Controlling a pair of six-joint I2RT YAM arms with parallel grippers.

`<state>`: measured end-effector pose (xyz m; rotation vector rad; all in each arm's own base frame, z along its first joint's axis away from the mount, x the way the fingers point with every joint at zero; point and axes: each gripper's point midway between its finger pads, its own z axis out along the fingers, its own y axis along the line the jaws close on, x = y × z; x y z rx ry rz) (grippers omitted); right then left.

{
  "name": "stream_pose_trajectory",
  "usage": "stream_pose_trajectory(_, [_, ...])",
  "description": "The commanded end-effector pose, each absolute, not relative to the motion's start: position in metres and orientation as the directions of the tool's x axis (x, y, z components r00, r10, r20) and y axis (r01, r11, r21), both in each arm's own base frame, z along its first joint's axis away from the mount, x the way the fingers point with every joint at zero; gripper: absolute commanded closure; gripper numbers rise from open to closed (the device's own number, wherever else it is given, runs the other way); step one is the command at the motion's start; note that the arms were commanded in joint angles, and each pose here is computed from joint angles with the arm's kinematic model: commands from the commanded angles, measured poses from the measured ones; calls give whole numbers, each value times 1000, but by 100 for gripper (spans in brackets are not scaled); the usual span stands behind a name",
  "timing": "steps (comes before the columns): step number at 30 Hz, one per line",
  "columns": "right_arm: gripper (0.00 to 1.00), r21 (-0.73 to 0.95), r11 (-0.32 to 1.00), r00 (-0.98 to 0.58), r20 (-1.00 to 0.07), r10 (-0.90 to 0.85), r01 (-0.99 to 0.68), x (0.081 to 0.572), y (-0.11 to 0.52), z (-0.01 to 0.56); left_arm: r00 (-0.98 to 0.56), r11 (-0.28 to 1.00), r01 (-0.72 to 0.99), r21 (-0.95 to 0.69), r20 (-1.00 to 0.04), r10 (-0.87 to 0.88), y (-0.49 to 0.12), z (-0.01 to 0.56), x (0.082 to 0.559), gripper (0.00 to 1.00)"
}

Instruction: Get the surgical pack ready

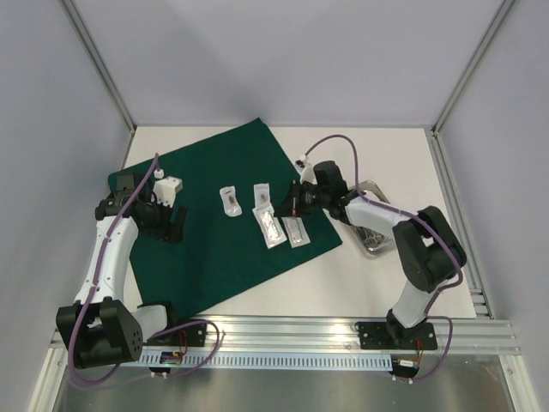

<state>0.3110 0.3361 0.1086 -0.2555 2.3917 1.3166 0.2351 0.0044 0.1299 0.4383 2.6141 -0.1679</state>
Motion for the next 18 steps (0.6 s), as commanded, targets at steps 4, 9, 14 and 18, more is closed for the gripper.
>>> stream_pose_trajectory(4, [99, 715, 594, -853, -514, 90, -368, 322, 271, 145, -807, 931, 363, -26, -509, 300, 3, 137, 236, 17])
stream_pose_trajectory(9, [99, 551, 757, -831, -556, 20, -350, 315, 193, 157, -799, 927, 373, -33, -520, 303, 1, 141, 236, 17])
stream_pose_trajectory(14, [100, 249, 912, -780, -616, -111, -326, 318, 111, 174, -798, 922, 384, -45, -518, 307, -2, 143, 236, 17])
stream_pose_trajectory(18, [100, 90, 939, -802, -550, -231, -332, 308, 71, 164, -798, 919, 392, -46, -514, 314, -2, 145, 236, 17])
